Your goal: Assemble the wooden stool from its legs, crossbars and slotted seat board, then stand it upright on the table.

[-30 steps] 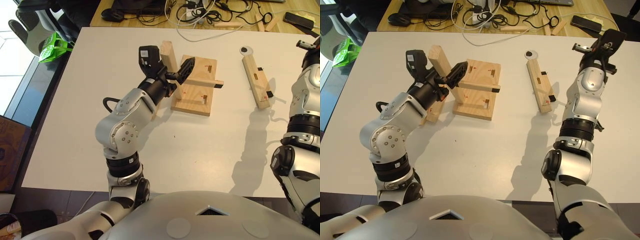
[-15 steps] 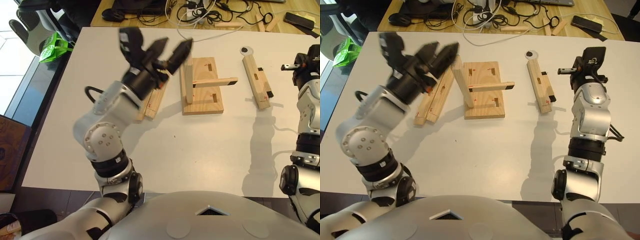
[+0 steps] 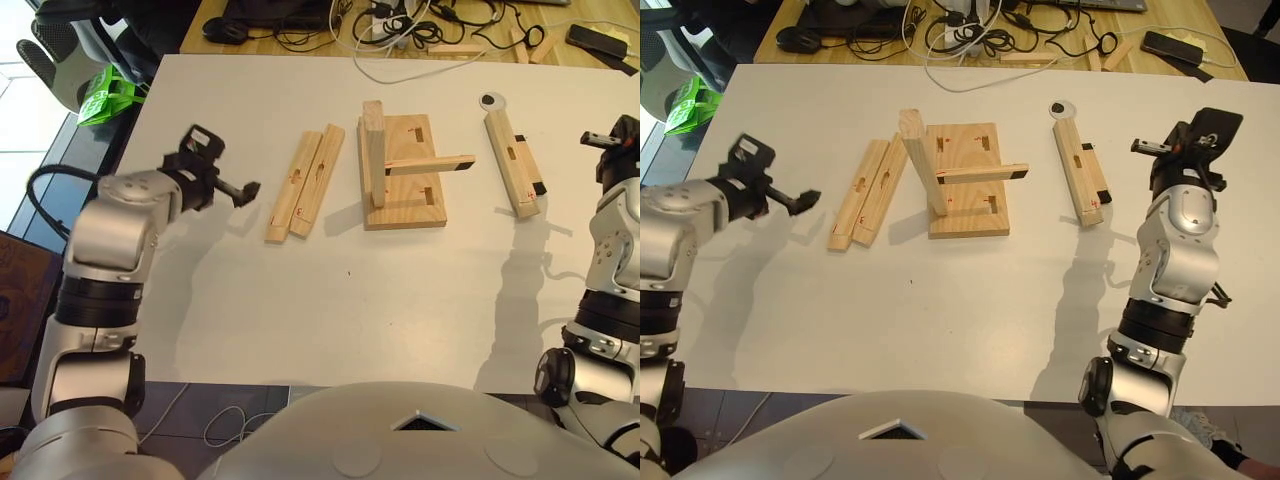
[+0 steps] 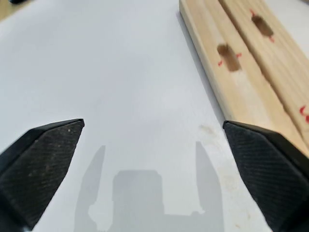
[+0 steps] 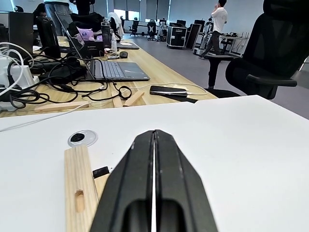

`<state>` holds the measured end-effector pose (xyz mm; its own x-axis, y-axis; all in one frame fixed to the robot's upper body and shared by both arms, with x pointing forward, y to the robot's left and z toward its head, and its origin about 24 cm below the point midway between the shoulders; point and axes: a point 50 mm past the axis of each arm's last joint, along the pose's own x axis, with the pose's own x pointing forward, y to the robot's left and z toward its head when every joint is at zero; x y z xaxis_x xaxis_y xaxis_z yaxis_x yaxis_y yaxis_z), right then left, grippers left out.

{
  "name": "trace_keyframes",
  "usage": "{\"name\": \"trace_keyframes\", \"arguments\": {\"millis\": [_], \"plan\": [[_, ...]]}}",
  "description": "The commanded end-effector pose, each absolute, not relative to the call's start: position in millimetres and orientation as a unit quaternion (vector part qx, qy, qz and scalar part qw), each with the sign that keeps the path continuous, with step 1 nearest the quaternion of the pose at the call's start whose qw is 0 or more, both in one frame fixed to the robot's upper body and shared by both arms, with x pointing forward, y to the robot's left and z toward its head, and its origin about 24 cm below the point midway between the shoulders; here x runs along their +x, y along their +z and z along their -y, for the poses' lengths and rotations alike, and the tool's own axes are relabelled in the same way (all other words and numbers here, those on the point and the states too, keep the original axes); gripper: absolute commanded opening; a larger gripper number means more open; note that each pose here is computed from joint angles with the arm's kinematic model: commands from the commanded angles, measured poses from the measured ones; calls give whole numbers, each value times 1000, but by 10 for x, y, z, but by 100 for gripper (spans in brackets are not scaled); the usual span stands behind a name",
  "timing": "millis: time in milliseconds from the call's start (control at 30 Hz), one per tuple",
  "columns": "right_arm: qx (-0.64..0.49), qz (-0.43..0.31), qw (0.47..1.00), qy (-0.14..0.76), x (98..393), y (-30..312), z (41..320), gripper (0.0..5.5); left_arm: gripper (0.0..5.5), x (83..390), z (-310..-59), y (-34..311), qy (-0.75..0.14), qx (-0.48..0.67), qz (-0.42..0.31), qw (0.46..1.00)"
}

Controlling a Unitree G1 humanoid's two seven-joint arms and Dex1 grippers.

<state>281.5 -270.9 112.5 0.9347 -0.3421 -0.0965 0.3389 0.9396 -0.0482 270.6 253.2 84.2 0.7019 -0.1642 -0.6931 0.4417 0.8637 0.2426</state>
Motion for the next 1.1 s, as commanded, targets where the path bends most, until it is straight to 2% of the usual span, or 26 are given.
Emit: {"name": "trace_keyframes", "arguments": {"millis": [33,167,300,600,867,1100], "plan": [[3,-58,984,-171,2801,1080,2618,0,539,2672,-2419,784,-181,201,-357,894],[13,-53,984,-170,2807,1089,2574,0,539,2637,-2266,784,-195,198,-351,894],[18,-53,983,-176,2775,1069,2572,0,539,2696,-2106,987,-212,174,-302,913],[31,-50,983,-174,2778,1110,2511,0,539,2582,-2146,623,-193,245,-357,880],[32,-51,983,-174,2787,1111,2506,0,539,2765,-2152,751,-165,250,-323,898],[31,-48,983,-175,2802,1133,2507,0,539,2690,-2094,704,-184,256,-330,890]]}}
